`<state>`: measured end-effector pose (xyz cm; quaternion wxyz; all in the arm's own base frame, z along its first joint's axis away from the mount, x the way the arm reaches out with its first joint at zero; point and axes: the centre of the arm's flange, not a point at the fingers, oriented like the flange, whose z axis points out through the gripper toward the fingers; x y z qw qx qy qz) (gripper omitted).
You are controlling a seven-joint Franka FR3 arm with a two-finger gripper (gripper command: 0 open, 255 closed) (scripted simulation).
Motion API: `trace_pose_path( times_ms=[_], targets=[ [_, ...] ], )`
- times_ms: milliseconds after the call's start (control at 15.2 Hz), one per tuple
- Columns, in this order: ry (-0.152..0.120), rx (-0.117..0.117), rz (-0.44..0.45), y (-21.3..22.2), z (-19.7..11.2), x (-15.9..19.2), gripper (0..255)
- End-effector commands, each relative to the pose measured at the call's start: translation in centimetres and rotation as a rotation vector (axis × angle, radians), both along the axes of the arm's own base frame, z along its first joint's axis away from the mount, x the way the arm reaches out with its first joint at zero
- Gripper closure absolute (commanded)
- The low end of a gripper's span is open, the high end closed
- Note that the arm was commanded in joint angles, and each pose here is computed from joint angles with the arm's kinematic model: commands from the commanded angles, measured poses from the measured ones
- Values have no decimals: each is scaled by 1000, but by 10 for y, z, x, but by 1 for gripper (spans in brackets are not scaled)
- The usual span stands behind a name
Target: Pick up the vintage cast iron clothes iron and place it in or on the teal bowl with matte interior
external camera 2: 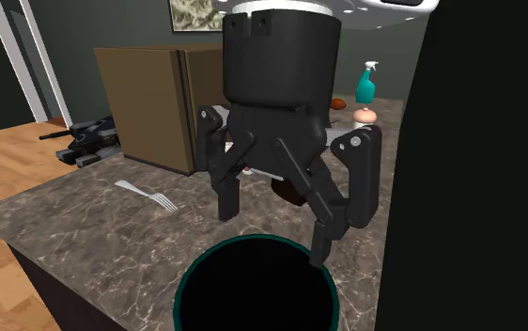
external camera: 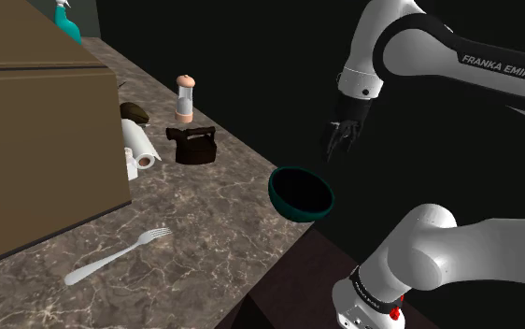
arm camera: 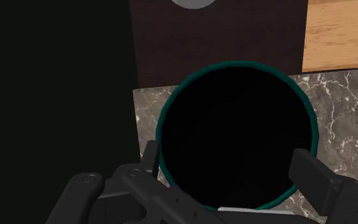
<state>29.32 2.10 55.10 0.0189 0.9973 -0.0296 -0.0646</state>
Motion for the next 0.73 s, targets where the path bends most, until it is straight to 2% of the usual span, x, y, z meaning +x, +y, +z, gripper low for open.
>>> trace_pose_path(
  times_ms=[0,660],
  targets=[
    [0,0,0,0,0,0,0],
    [-8,23,412,-10,-28,123,0]
  ],
)
